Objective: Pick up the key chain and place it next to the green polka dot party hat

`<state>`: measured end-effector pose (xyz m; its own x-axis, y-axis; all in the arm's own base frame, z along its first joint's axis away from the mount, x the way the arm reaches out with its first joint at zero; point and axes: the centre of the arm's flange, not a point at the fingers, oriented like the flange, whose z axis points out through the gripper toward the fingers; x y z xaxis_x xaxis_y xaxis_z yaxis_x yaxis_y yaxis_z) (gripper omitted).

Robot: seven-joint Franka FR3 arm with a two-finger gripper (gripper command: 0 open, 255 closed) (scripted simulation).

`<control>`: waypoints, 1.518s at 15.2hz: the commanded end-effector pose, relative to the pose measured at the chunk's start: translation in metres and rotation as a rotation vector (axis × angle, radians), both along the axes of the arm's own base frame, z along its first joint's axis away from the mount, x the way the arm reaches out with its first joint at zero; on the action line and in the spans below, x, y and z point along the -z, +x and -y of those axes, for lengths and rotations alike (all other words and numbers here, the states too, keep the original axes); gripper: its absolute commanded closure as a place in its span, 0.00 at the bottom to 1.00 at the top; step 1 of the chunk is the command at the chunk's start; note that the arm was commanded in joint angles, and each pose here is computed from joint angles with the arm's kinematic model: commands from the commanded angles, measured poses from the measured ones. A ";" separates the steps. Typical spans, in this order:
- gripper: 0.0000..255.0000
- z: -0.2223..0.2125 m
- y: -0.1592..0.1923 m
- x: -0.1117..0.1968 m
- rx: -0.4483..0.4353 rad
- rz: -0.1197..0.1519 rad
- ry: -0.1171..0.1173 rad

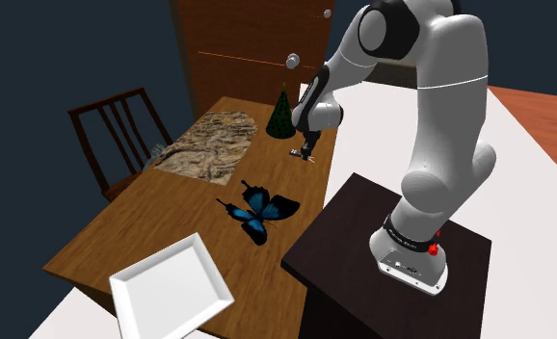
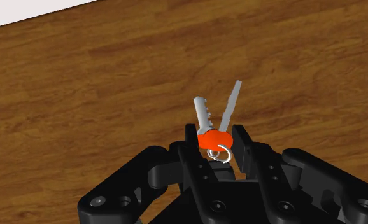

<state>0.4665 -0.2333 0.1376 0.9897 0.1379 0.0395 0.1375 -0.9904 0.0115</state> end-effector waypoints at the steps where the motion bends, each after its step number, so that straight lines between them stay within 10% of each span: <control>1: 1.00 -0.001 0.000 0.002 0.000 0.000 0.000; 6: 1.00 -0.001 0.000 0.002 0.000 0.000 0.000; 7: 0.00 -0.001 0.000 0.002 0.000 0.000 0.000; 23: 0.00 -0.001 -0.002 -0.048 0.000 0.000 0.000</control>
<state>0.4645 -0.2325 0.1853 0.9896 0.1379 0.0400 0.1376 -0.9904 0.0118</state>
